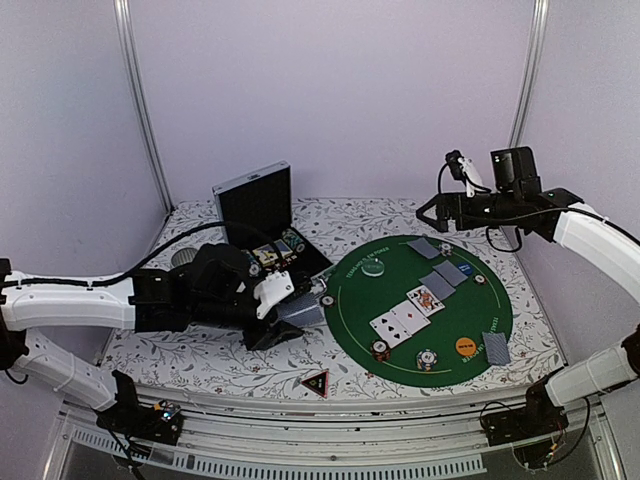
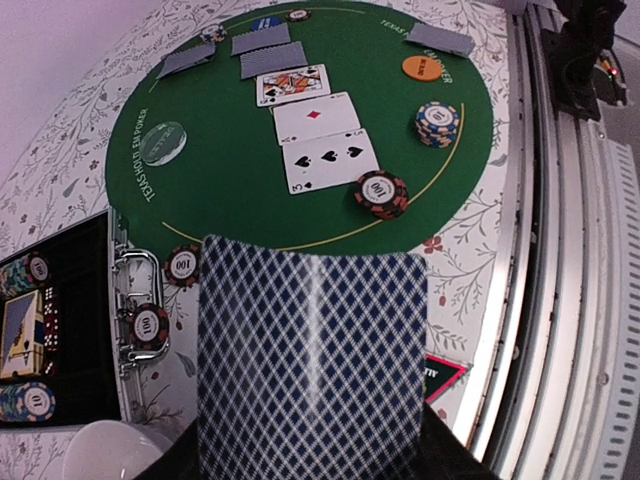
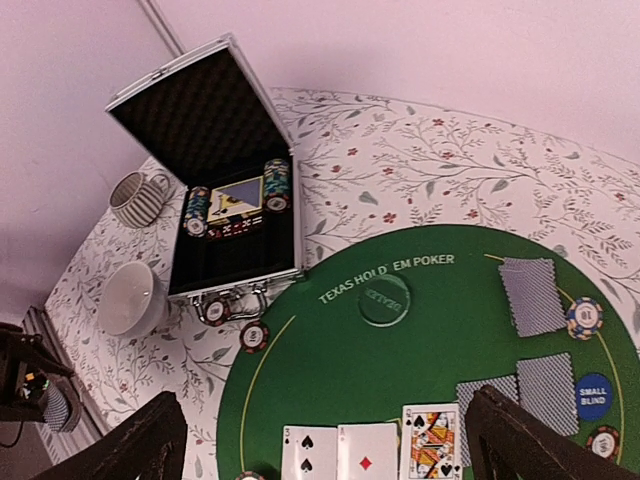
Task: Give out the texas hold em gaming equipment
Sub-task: Pick up the all-in button from the center of the board, then place the all-in button in the big blind area.
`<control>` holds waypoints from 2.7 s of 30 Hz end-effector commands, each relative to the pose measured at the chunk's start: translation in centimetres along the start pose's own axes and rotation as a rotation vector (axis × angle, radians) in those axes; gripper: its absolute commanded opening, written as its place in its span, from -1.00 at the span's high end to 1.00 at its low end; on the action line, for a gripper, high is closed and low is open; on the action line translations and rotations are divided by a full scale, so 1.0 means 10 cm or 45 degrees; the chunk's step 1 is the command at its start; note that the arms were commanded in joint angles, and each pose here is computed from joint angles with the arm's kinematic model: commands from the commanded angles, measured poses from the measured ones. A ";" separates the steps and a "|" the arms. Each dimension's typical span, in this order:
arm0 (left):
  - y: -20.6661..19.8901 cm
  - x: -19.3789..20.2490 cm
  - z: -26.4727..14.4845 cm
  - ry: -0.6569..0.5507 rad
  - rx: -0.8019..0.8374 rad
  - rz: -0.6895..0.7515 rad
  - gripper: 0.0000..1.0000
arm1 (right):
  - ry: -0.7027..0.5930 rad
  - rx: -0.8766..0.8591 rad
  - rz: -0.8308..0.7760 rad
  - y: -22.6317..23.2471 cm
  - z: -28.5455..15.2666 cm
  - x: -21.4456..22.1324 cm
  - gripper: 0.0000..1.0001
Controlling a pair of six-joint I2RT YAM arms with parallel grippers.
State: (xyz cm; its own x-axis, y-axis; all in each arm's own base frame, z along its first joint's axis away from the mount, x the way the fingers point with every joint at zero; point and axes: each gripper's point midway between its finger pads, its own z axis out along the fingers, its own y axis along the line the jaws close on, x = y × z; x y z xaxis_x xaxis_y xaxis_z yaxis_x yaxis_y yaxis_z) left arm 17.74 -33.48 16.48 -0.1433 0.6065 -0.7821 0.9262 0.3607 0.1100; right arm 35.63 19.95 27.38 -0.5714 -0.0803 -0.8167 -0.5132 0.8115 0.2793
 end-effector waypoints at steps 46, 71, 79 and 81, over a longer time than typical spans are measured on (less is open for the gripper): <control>0.64 0.23 -0.74 -0.090 -0.374 -0.340 -0.04 | 1.164 -0.147 -0.736 2.25 1.22 3.27 -0.63; 0.64 0.24 -0.76 -0.107 -0.379 -0.311 -0.03 | 0.906 -0.218 -0.679 2.56 1.02 2.42 0.16; 0.66 0.22 -0.79 -0.123 -0.390 -0.293 -0.03 | 0.819 -0.097 -0.482 1.88 0.91 1.90 0.13; 0.65 0.20 -0.79 -0.127 -0.386 -0.282 -0.03 | 0.805 -0.019 -0.411 1.55 0.88 1.80 0.14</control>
State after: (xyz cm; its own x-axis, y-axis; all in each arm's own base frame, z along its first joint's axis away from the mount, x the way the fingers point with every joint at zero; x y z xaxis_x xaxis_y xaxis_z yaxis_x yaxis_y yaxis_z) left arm 20.36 -24.23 19.39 -0.3174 0.4447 -0.8376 0.7282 0.6801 0.0851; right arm 19.57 40.59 12.12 -0.5535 -0.7242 -0.4112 -0.8153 0.5721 0.0899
